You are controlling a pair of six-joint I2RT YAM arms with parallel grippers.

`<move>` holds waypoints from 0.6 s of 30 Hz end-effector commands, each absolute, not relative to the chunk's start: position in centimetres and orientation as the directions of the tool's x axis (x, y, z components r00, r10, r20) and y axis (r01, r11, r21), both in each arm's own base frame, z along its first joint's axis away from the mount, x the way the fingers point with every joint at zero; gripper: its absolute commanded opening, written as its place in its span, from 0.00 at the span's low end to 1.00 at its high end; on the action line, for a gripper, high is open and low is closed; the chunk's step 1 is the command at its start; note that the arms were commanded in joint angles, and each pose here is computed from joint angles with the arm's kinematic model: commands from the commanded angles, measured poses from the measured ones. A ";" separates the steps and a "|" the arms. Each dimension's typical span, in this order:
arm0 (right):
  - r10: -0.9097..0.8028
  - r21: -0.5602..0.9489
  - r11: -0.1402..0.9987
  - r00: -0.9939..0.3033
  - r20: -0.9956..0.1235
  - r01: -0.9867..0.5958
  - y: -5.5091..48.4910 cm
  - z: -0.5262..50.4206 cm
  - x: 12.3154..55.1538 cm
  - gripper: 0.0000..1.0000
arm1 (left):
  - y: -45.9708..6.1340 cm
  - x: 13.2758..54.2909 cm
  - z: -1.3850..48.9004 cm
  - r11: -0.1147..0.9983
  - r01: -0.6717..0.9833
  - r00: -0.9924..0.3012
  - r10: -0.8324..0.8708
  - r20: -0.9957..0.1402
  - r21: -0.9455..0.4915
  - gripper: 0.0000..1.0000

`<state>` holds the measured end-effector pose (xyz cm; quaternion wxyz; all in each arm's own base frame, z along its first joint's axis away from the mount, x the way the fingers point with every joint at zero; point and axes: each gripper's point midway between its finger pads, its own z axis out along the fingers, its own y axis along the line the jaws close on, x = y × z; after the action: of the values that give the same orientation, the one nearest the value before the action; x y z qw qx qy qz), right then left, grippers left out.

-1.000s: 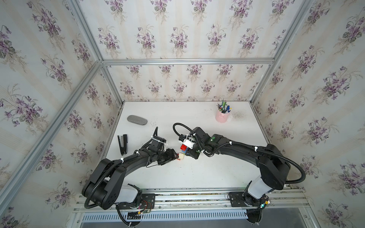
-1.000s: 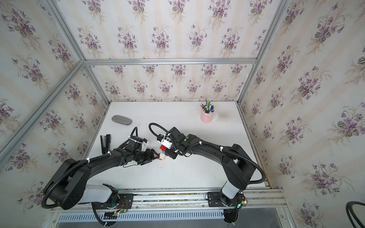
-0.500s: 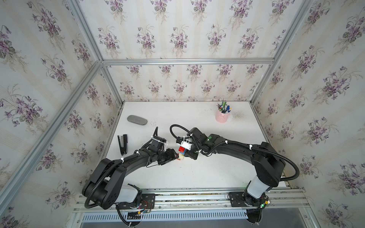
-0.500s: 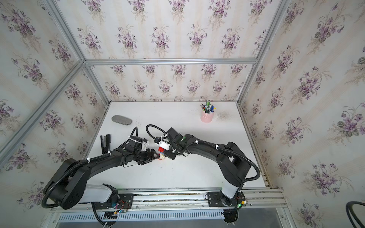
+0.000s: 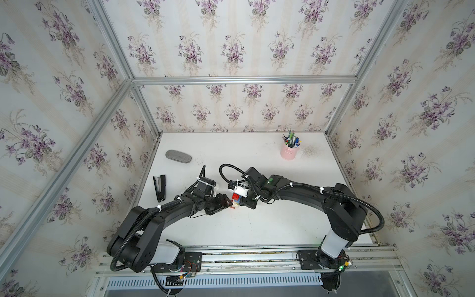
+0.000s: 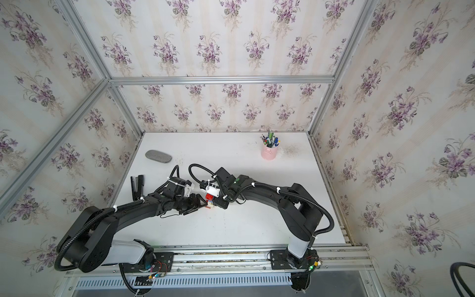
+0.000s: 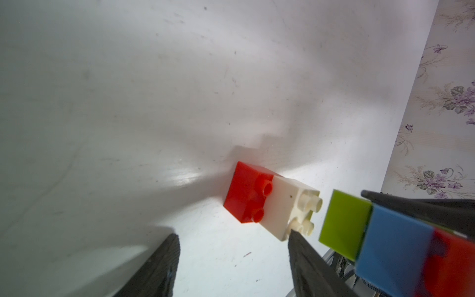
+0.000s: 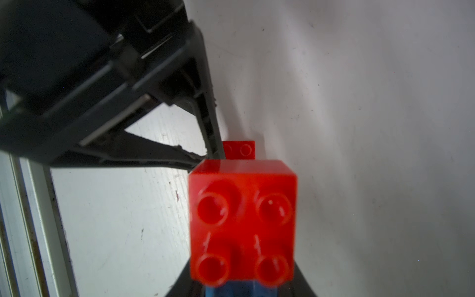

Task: Assemble the letter y with lego
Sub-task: Assemble the lego brick with the lego brick.

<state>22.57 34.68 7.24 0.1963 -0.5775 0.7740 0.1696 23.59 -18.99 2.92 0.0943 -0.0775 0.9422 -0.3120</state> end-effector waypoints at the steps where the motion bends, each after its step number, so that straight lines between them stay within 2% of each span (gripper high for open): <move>1: -0.836 0.032 0.241 -0.224 -0.500 -0.970 35.0 7.1 22.3 0.29 | -16.9 21.9 0.9 0.851 -0.149 -0.974 -0.215 -0.075 -0.503 0.69; 18: -0.833 0.018 0.248 -0.223 -0.507 -0.969 35.5 7.1 22.7 0.29 | -16.6 21.9 0.6 0.854 -0.162 -0.972 -0.225 -0.069 -0.494 0.68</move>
<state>22.32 34.95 6.75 0.1885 -0.5830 0.7726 0.1664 23.61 -18.83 2.81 0.0924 -0.0813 0.9418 -0.3129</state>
